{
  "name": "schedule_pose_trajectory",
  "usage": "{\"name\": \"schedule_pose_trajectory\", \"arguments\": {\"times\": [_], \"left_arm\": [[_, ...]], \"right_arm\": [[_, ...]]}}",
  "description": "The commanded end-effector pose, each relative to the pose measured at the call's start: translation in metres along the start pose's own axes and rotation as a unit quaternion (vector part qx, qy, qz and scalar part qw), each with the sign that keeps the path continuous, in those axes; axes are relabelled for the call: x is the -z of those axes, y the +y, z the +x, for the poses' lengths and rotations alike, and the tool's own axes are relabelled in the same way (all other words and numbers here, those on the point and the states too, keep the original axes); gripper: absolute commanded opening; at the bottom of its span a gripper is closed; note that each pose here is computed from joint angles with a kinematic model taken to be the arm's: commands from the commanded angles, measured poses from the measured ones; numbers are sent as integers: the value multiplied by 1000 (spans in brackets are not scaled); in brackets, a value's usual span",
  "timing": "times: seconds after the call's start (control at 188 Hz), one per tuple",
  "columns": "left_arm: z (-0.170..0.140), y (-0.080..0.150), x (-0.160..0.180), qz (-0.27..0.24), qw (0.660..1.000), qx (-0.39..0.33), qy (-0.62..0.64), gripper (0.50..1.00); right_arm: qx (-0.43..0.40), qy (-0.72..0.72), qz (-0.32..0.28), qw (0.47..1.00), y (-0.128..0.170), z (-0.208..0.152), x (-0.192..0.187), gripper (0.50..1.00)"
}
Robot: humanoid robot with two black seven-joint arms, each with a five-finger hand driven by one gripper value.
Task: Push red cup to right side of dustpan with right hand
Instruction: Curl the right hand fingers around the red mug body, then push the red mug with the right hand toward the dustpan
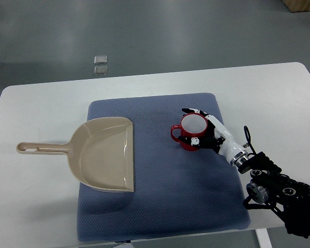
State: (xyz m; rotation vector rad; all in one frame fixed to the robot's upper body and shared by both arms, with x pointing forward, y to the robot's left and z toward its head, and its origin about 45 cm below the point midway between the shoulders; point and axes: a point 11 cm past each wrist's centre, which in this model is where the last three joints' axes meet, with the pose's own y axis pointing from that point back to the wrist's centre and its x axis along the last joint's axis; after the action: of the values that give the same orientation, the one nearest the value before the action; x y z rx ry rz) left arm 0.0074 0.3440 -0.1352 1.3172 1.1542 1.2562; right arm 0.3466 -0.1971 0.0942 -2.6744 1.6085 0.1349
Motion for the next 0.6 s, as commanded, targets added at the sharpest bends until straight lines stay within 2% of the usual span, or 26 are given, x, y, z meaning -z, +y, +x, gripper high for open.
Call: {"name": "schedule_pose_trajectory", "arguments": {"times": [0.0,0.595], "left_arm": [[0,0,0,0,1000,0,0,1000],[0,0,0,0,1000,0,0,1000]], "right_arm": [[2,-2,0,1000,-1,-3,0,926],[17,-12,6,1000,-7,-20,0,924]]}}
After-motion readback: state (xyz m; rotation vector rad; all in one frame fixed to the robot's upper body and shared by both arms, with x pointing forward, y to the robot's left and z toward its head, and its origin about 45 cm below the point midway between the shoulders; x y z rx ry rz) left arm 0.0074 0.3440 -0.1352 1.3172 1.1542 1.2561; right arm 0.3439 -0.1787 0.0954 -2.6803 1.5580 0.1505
